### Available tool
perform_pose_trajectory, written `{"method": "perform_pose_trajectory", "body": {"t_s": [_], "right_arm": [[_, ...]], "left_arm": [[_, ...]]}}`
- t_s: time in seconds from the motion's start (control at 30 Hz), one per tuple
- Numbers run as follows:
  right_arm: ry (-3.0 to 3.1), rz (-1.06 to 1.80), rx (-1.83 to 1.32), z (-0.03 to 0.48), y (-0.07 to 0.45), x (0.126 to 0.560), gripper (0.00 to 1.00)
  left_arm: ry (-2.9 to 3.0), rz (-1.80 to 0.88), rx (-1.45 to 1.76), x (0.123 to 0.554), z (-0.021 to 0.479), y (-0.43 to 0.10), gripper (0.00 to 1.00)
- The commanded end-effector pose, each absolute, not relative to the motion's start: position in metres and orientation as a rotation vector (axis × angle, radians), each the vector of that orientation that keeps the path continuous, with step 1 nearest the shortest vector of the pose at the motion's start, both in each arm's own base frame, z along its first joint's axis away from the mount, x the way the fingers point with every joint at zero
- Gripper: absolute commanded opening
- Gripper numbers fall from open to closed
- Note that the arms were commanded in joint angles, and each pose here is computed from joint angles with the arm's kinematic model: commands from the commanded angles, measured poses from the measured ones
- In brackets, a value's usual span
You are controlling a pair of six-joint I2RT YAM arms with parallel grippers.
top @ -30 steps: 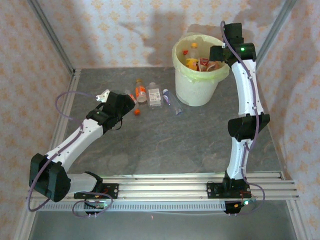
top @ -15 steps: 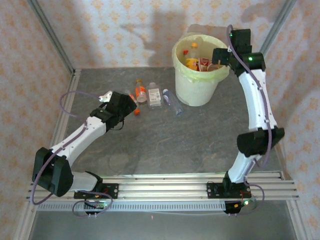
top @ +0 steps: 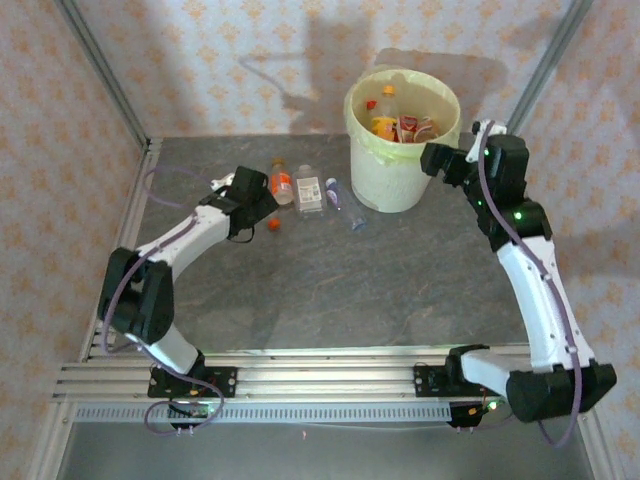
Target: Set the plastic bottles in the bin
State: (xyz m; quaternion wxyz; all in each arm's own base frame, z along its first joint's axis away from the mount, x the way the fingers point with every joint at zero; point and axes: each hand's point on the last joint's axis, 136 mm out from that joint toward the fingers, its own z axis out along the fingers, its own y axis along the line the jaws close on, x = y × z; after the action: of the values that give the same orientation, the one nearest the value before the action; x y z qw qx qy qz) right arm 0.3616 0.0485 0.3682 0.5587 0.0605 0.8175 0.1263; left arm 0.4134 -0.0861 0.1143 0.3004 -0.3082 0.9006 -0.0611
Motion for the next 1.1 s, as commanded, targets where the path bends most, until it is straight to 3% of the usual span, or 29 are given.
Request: {"method": "perform_pose_trajectory", "body": {"t_s": [0.0, 0.3, 0.73, 1.07], "right_arm": [[1.834, 0.37, 0.139, 0.385, 0.053, 0.349, 0.99], [1.891, 0.257, 0.147, 0.368, 0.039, 0.337, 0.99], [1.876, 0.225, 0.17, 0.377, 0.033, 0.338, 0.99], [1.885, 0.223, 0.184, 0.371, 0.032, 0.339, 0.99]], "left_arm": [[2.437, -0.27, -0.655, 0.439, 0.11, -0.112, 1.0], [2.487, -0.224, -0.623, 0.465, 0.076, -0.115, 0.96], [2.61, -0.108, -0.641, 0.458, 0.021, -0.106, 0.9], [2.653, -0.099, -0.647, 0.455, 0.011, -0.102, 0.66]]}}
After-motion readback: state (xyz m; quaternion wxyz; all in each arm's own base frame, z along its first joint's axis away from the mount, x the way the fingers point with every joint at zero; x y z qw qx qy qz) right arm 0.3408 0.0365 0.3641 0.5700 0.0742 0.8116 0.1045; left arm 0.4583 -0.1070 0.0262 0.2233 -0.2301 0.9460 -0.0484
